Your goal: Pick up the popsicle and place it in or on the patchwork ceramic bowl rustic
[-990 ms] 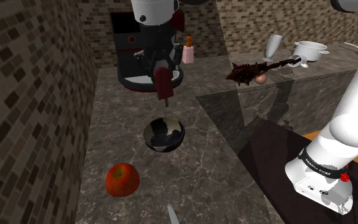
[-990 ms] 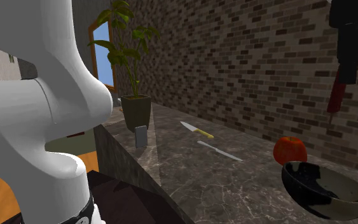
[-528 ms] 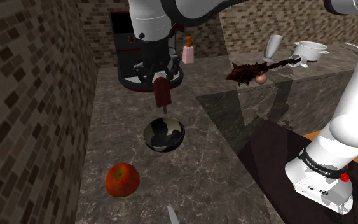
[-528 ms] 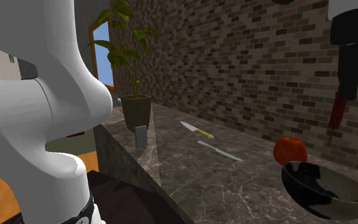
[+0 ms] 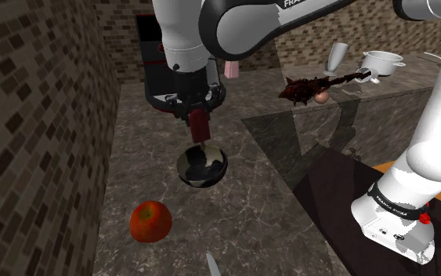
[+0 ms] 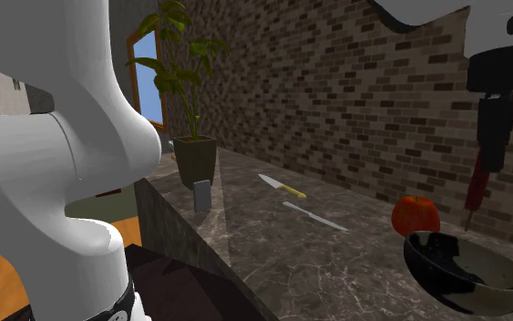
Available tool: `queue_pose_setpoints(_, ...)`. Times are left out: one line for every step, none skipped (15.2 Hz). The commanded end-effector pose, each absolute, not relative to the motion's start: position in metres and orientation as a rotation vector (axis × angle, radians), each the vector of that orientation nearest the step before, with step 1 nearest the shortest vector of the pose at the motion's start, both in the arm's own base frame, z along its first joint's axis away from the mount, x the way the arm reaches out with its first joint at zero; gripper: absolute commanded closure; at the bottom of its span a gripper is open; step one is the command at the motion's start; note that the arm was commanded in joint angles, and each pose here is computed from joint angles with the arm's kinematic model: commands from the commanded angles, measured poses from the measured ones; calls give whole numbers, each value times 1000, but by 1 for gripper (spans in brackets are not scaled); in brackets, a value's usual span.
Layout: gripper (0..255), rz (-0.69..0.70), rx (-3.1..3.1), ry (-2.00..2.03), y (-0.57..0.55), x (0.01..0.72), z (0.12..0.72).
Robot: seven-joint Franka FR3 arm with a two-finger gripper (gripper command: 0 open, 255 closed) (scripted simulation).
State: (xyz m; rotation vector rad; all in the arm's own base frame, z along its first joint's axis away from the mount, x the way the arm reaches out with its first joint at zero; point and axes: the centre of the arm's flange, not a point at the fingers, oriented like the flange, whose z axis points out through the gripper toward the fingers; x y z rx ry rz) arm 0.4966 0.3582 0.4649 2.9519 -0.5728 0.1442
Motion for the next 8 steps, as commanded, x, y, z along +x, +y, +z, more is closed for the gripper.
queue_pose_setpoints(255, 145, 2952, -573, 357, 496, 454)
queue_pose_setpoints(255, 145, 2952, -573, 357, 496, 449)
queue_pose_setpoints(255, 145, 2952, -573, 357, 496, 444)
queue_pose_setpoints(255, 145, 2952, -573, 357, 496, 439)
queue_pose_setpoints(255, 145, 2952, -573, 357, 496, 433)
queue_pose_setpoints(255, 145, 2952, -573, 357, 496, 429)
queue_pose_setpoints(255, 145, 2952, -573, 357, 496, 429)
queue_pose_setpoints(255, 145, 2952, -573, 357, 496, 429)
